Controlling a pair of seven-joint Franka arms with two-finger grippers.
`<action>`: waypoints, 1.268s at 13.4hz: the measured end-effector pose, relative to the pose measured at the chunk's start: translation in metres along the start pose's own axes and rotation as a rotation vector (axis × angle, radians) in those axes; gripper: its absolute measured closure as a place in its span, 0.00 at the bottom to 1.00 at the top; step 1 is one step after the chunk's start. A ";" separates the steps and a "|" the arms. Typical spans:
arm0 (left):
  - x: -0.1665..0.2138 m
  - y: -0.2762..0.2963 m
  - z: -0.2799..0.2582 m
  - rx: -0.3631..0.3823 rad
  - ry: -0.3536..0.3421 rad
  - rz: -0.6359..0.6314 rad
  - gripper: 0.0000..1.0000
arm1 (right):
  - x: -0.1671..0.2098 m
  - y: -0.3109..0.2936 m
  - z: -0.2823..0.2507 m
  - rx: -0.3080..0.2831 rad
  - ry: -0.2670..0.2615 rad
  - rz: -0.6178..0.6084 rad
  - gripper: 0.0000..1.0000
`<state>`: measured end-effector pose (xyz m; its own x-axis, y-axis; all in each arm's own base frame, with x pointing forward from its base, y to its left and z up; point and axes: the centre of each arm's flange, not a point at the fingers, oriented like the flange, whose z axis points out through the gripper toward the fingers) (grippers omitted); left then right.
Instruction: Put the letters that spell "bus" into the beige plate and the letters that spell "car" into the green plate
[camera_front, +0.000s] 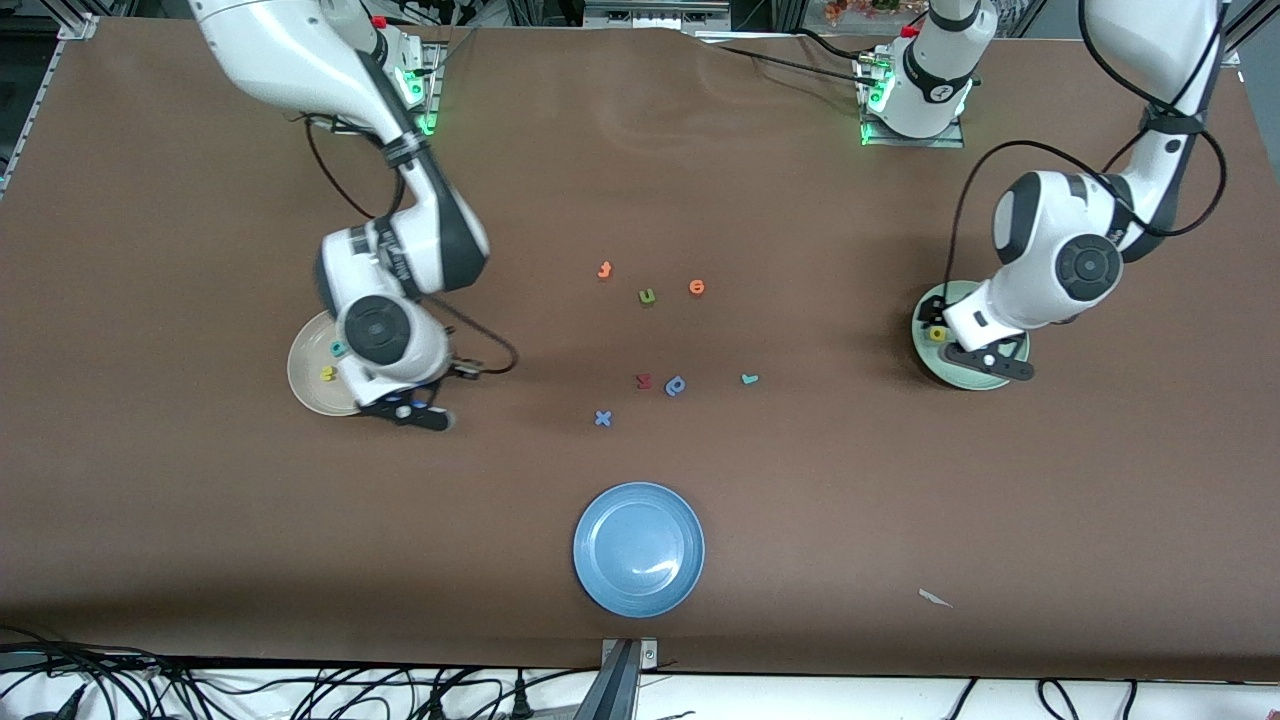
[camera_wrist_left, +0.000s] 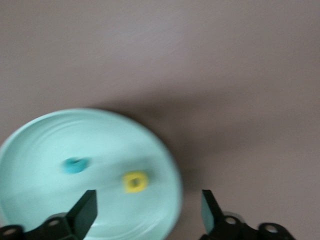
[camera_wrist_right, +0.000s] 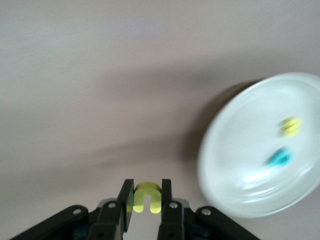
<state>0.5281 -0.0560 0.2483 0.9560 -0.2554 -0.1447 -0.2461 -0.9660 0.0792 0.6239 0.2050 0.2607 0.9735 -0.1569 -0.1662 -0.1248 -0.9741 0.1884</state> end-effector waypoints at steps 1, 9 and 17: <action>0.004 0.011 -0.003 -0.022 0.011 0.012 0.00 | 0.008 0.020 0.005 -0.013 -0.009 -0.027 0.74; 0.046 0.105 0.003 -0.123 0.023 0.140 0.02 | 0.020 0.083 0.077 -0.034 -0.101 -0.111 0.62; 0.054 0.125 0.004 -0.121 0.017 0.030 0.01 | 0.043 0.109 -0.095 0.016 0.023 -0.063 0.00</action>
<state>0.5483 -0.1905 0.2460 0.9512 -0.2828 -0.1233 -0.2550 -0.9456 0.2018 0.6703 0.1076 0.3658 0.9837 -0.0917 -0.1545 -0.0662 -0.9845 0.1623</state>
